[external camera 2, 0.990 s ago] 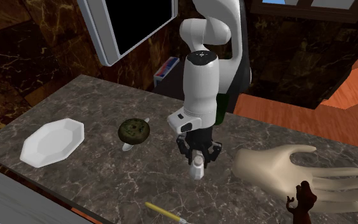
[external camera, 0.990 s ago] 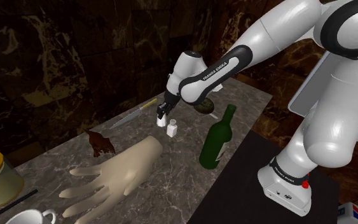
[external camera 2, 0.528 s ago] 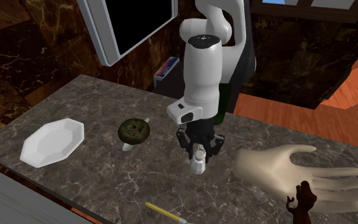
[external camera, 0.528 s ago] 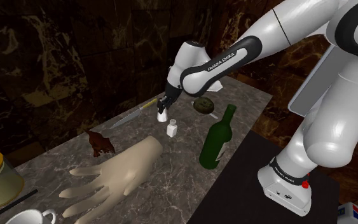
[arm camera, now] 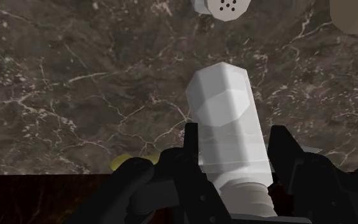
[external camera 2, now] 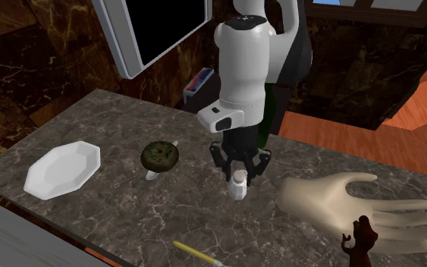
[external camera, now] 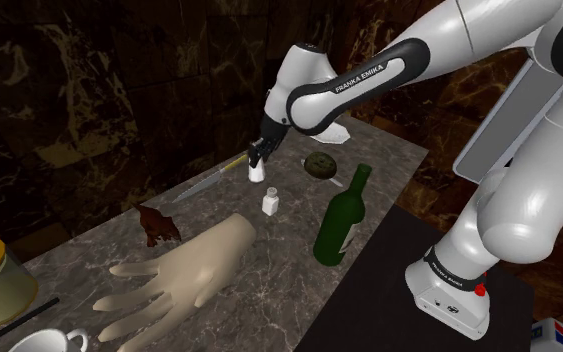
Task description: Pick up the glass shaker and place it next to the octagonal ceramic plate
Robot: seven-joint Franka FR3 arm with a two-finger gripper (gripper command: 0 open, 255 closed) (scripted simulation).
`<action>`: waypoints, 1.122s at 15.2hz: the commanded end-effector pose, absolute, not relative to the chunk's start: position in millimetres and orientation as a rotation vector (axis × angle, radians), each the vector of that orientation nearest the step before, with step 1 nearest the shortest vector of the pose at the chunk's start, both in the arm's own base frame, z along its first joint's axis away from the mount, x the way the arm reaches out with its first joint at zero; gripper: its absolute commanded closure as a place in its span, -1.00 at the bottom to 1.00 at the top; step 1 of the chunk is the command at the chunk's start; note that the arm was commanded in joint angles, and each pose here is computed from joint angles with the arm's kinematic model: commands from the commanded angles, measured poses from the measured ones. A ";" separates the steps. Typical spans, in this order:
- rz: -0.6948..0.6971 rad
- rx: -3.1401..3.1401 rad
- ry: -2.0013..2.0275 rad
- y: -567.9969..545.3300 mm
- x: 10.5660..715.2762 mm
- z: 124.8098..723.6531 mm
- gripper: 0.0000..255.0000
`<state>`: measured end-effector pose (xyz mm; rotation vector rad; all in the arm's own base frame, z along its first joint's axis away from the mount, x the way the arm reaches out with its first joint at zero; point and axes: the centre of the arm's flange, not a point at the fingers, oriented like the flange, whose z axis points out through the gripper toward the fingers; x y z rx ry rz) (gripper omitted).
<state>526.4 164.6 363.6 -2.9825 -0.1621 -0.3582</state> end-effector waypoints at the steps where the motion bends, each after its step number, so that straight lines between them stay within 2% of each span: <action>1: -0.358 -2.983 -0.162 164.7 526.1 374.8 1.00; 14: -0.358 -2.983 -0.162 164.7 526.0 439.1 1.00; 17: -0.358 -2.983 -0.162 126.2 516.7 439.2 1.00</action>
